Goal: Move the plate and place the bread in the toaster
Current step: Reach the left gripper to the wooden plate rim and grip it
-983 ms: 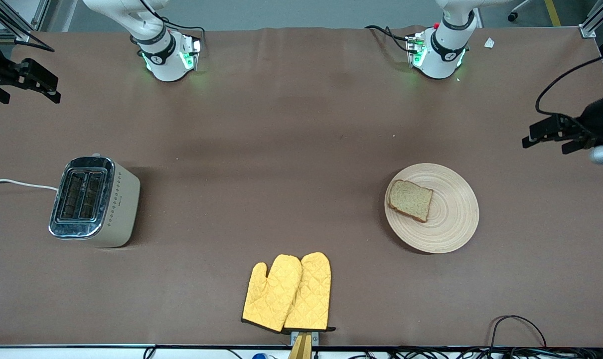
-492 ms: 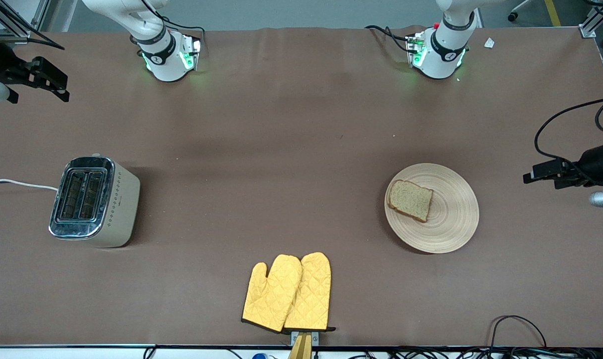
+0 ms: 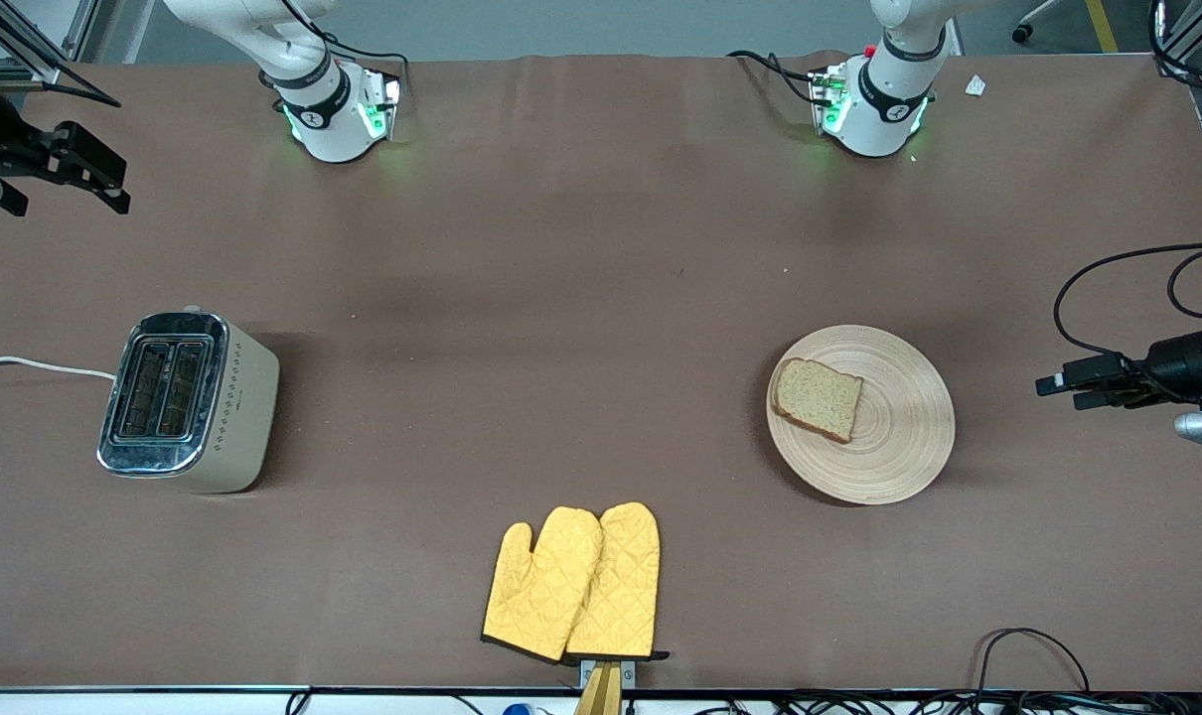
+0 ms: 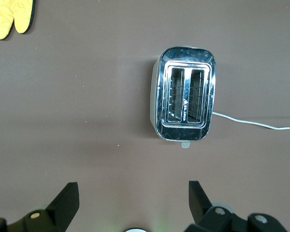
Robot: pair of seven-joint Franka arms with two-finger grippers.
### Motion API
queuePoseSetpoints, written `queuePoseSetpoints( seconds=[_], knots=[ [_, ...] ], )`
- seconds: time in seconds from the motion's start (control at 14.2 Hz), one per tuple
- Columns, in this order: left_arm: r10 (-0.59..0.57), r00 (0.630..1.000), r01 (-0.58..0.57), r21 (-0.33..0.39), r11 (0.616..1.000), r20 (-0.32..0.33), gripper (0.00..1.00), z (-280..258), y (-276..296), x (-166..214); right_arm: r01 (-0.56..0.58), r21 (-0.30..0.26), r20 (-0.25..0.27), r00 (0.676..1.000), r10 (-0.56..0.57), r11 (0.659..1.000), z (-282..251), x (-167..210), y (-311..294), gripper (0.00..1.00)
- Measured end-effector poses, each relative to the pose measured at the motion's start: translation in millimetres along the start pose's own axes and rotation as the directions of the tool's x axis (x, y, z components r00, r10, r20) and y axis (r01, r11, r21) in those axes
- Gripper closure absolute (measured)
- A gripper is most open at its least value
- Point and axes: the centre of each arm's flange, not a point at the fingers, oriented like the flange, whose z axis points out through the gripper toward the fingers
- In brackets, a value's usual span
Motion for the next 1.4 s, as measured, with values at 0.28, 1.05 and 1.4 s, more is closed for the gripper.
queuePoseSetpoints(
  seconds=[0.28,1.05,1.4],
  knots=[
    [0.010,0.999,-0.020,-0.184,0.983,-0.054,0.15,54,-65,-9,0.000,0.000,0.000,1.000,0.000,1.000,0,0,0,0.00],
    [0.000,0.998,-0.026,-0.379,0.925,-0.067,0.42,172,-114,-17,0.002,0.000,0.003,1.000,-0.002,1.000,1,0,-1,0.00],
    [0.005,0.998,-0.028,-0.387,0.922,-0.061,0.52,183,-117,-15,0.006,0.000,0.006,1.000,-0.006,1.000,2,1,-4,0.00]
  ],
)
